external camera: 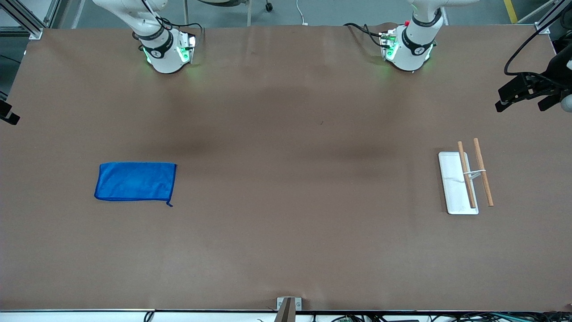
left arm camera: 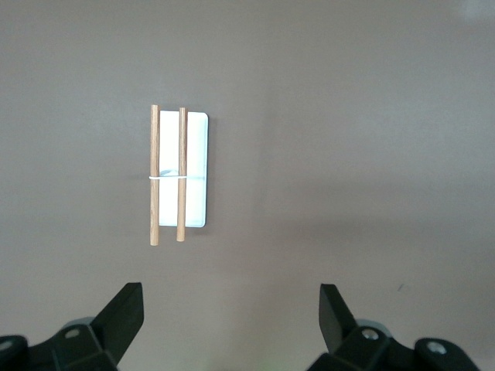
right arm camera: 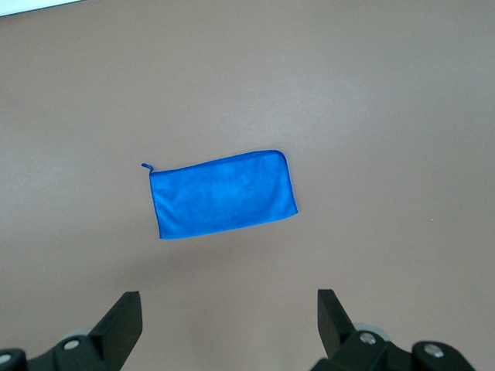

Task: Right arm passes towel to left arm to hang

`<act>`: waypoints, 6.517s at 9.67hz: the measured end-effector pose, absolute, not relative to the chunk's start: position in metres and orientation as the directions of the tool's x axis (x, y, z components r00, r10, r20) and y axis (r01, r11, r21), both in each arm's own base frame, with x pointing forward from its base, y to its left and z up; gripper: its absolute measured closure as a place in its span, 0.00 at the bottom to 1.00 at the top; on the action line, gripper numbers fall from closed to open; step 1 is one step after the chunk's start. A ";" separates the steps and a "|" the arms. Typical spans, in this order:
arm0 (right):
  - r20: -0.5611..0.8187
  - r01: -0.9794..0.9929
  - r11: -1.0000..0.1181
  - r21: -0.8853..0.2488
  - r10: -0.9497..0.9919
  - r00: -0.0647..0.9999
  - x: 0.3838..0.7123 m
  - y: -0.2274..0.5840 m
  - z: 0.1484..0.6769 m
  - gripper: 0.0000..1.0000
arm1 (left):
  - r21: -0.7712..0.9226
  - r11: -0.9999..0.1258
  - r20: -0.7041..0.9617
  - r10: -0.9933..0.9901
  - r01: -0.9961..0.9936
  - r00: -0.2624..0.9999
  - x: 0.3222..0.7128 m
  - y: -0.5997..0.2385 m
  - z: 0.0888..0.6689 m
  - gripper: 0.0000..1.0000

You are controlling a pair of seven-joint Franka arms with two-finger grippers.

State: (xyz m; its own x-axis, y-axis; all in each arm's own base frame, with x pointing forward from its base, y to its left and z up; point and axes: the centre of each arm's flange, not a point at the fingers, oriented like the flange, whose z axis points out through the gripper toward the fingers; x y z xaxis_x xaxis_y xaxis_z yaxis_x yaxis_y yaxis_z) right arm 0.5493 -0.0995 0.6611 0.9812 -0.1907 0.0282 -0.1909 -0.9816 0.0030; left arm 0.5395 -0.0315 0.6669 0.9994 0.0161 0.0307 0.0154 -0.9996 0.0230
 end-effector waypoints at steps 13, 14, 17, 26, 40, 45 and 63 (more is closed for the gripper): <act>-0.075 0.009 -1.000 -0.001 0.009 0.997 0.589 -0.059 0.445 0.00 | 0.024 -0.999 0.046 0.025 0.024 0.999 0.541 -0.027 0.673 0.00; -0.077 0.019 -1.000 0.000 0.019 0.997 0.585 -0.054 0.398 0.00 | 0.025 -0.999 0.051 0.024 0.023 0.998 0.543 -0.027 0.675 0.00; -0.058 0.055 -0.998 0.024 0.053 0.997 0.571 -0.052 0.288 0.00 | 0.028 -0.999 0.031 0.034 0.033 0.999 0.554 -0.029 0.662 0.00; -0.037 0.091 -0.995 0.049 0.089 0.995 0.549 -0.054 0.177 0.00 | 0.029 -0.999 0.051 0.019 0.018 0.999 0.538 -0.033 0.676 0.00; -0.193 0.101 -0.994 0.038 0.092 0.977 0.581 -0.051 0.233 0.86 | 0.027 -0.999 0.026 0.019 0.019 0.999 0.532 -0.031 0.674 0.00; -0.151 0.122 -0.982 -0.145 0.144 0.978 0.590 0.061 0.323 0.86 | 0.047 -0.999 -0.012 0.000 0.001 1.000 0.532 -0.042 0.658 0.00; -0.115 -0.110 0.184 -0.977 -0.014 0.993 0.489 0.466 0.436 0.86 | 0.968 -0.133 -0.242 -0.300 0.211 0.923 0.465 -0.090 0.447 0.00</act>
State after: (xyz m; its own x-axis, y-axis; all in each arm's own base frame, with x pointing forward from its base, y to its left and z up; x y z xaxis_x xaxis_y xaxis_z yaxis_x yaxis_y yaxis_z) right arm 0.4894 0.4660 0.4364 0.9933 -0.0145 -0.1146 -0.1100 0.1838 -0.9768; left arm 0.4653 -0.0904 0.4474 0.9227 -0.2997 -0.2425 0.2111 -0.1334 0.9683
